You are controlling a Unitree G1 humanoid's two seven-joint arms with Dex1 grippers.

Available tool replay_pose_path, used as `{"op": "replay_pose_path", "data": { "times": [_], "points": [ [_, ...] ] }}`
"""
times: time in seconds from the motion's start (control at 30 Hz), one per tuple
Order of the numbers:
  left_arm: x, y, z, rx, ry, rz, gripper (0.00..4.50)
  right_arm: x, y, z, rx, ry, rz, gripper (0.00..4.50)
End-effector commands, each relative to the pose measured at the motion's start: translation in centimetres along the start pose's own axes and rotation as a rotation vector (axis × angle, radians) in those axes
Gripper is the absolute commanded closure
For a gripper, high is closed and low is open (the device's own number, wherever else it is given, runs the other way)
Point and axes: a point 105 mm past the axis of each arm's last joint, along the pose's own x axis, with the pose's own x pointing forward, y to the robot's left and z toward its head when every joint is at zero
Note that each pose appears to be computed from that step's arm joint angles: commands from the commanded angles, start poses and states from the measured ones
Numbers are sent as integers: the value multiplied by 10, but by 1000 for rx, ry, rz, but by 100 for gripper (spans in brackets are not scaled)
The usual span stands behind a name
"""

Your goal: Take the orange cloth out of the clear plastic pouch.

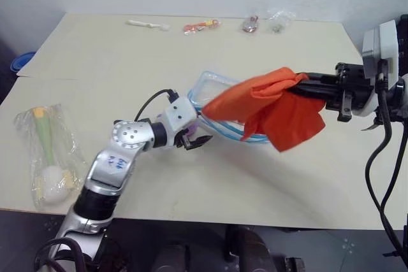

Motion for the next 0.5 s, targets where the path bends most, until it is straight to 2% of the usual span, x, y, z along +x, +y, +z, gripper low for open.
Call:
{"op": "replay_pose_path", "data": {
  "times": [0.03, 0.1, 0.17, 0.4, 0.5],
  "points": [
    [-20, 4, 9, 41, 4, 22, 67, -6, 1, 25, -27, -86, 25, 450],
    [-25, 6, 5, 42, 25, 30, 67, -7, 2, 34, -15, -120, 42, 450],
    [-27, 4, 13, 9, -14, -1, 67, -11, -10, 37, -47, -110, -19, 450],
    [-51, -17, 54, -173, -157, -287, 67, -52, -59, -1, -303, 176, -254, 450],
    [-62, -21, 67, -190, -189, -365, 67, -78, -72, -20, -427, 303, -334, 450]
  ]
}}
